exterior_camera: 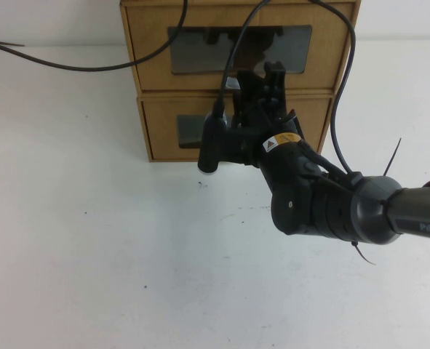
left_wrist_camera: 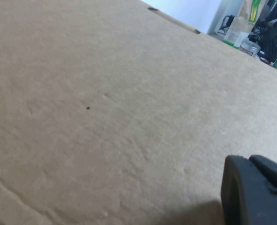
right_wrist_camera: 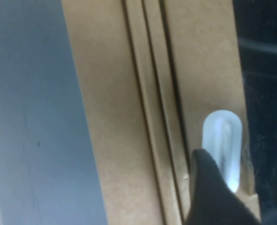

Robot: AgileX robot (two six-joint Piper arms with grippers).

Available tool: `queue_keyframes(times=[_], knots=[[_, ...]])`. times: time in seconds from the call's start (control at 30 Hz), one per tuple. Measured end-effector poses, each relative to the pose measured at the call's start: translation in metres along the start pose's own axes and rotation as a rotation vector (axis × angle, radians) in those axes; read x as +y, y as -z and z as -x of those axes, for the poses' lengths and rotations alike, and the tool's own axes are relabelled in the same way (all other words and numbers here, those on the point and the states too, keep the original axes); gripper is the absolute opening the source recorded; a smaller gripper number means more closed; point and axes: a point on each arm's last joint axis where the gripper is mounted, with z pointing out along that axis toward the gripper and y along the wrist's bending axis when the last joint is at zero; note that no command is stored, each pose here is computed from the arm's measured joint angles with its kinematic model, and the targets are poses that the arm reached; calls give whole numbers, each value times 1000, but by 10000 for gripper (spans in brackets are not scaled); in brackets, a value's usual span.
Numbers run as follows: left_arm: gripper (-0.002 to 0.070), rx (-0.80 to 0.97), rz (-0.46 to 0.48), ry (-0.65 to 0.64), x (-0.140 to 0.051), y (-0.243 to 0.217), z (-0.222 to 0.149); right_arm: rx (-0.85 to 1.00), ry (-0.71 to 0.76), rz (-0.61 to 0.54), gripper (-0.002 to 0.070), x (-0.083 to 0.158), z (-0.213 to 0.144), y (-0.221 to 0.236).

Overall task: Open the shoe box
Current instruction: 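Pull the top drawer of the cardboard box fully open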

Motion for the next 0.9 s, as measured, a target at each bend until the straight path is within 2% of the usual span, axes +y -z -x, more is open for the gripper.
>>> queue_keyframes(times=[0.5, 0.77, 0.9], knots=[[-4, 0, 0, 0, 0, 0, 0, -25, 19, 27, 263, 3, 2, 0], [-4, 0, 0, 0, 0, 0, 0, -34, 28, 26, 178, 2, 3, 0], [-4, 0, 0, 0, 0, 0, 0, -38, 31, 27, 160, 2, 3, 0]])
